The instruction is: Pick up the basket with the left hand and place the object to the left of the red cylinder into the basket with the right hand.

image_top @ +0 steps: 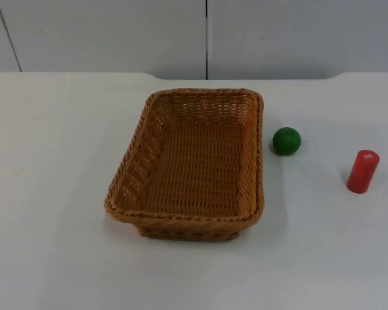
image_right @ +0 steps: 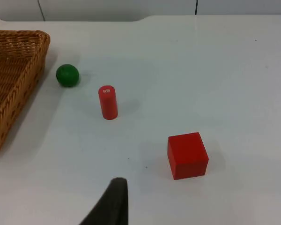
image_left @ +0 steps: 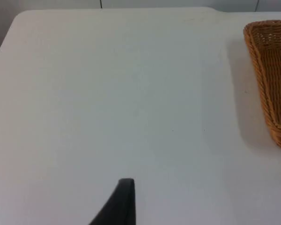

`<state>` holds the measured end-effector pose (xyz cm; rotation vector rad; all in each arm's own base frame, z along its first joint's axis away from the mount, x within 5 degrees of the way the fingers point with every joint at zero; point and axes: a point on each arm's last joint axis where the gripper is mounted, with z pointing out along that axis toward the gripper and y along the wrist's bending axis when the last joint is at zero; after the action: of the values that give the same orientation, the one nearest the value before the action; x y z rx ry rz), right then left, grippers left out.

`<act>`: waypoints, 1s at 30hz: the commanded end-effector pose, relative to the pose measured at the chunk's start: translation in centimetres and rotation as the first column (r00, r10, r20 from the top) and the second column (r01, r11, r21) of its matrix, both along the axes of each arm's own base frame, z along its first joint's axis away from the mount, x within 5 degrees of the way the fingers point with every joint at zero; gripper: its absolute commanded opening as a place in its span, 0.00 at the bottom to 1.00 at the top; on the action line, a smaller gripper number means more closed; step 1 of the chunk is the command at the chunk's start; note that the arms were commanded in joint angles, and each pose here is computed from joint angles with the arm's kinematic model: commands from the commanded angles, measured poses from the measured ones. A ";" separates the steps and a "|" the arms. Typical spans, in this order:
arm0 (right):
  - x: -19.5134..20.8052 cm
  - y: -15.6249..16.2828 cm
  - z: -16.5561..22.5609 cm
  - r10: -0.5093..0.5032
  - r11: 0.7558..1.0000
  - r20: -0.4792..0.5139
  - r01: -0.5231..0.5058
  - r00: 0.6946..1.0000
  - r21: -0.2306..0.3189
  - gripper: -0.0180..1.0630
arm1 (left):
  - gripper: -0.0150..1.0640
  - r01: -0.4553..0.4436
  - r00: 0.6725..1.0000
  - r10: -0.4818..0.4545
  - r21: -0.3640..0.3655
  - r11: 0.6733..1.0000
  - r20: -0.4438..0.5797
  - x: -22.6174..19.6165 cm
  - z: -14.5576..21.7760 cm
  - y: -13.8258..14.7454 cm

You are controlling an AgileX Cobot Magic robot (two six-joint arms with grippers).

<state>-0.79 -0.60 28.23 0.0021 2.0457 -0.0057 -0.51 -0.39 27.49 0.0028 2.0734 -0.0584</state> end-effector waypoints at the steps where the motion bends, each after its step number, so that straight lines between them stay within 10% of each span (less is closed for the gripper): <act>1: -0.3 0.1 0.7 0.006 1.000 0.039 -0.007 0.999 0.008 0.99 | 0.99 -0.001 0.999 0.002 -0.010 1.000 0.033 -0.2 0.5 0.0; 30: 13.9 1.1 5.1 0.031 0.999 -0.150 -0.033 0.988 -0.011 0.99 | 0.99 0.002 0.974 -0.021 -0.084 0.996 -0.226 15.4 4.5 -0.5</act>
<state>12.76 0.47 33.15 -0.0405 2.2139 -0.0011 14.43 -0.87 31.85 -0.0487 2.3093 -0.1544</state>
